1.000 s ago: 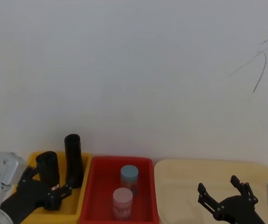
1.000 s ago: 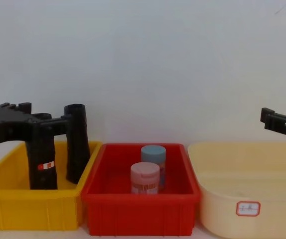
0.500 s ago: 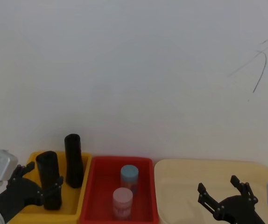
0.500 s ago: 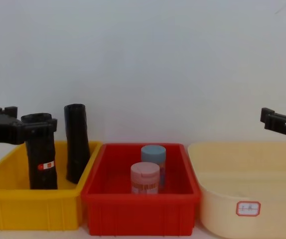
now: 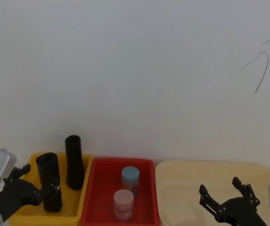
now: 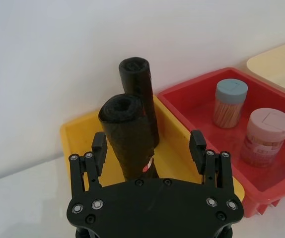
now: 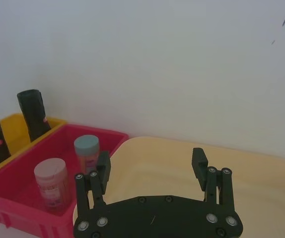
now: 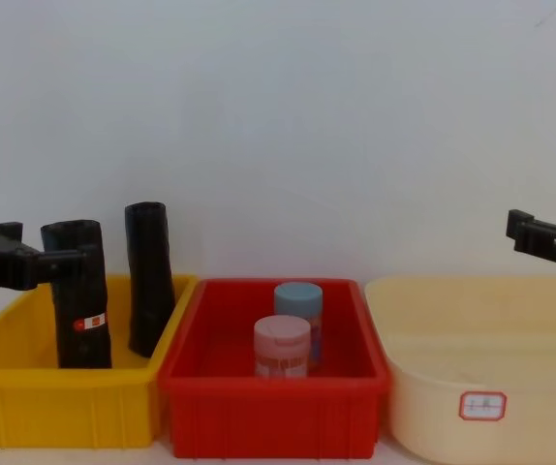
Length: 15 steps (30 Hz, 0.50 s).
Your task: Pick up the garbage bag with the one hand and transfer it to the other hand.
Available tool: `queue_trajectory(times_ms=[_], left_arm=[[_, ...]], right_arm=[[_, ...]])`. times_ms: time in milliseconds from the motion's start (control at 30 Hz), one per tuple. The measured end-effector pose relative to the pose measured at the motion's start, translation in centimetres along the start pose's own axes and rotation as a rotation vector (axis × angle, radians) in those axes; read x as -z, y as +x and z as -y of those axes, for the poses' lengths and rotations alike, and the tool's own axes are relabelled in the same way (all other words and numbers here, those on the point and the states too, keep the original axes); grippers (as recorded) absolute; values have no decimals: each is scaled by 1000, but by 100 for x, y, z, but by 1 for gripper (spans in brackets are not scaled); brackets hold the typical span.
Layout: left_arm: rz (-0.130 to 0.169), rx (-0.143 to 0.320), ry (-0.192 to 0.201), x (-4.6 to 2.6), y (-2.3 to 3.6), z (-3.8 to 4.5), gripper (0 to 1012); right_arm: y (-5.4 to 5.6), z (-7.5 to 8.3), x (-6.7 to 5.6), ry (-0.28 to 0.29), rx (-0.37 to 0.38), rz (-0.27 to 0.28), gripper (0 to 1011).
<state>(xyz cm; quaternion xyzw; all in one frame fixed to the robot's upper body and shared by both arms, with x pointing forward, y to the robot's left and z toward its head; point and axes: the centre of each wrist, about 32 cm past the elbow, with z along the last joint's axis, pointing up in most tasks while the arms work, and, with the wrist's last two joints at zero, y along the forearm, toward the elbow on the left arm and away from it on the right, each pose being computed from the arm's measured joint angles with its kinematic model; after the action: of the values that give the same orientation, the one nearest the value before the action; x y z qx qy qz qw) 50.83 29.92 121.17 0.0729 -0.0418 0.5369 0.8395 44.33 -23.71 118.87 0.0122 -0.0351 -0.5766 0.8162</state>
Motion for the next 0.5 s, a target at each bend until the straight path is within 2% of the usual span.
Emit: queue_trajectory(times_ms=[500], left_arm=[[-47, -41, 25, -24, 28, 112, 1000]], right_arm=[[0, 0, 0, 0, 0, 0, 1000]])
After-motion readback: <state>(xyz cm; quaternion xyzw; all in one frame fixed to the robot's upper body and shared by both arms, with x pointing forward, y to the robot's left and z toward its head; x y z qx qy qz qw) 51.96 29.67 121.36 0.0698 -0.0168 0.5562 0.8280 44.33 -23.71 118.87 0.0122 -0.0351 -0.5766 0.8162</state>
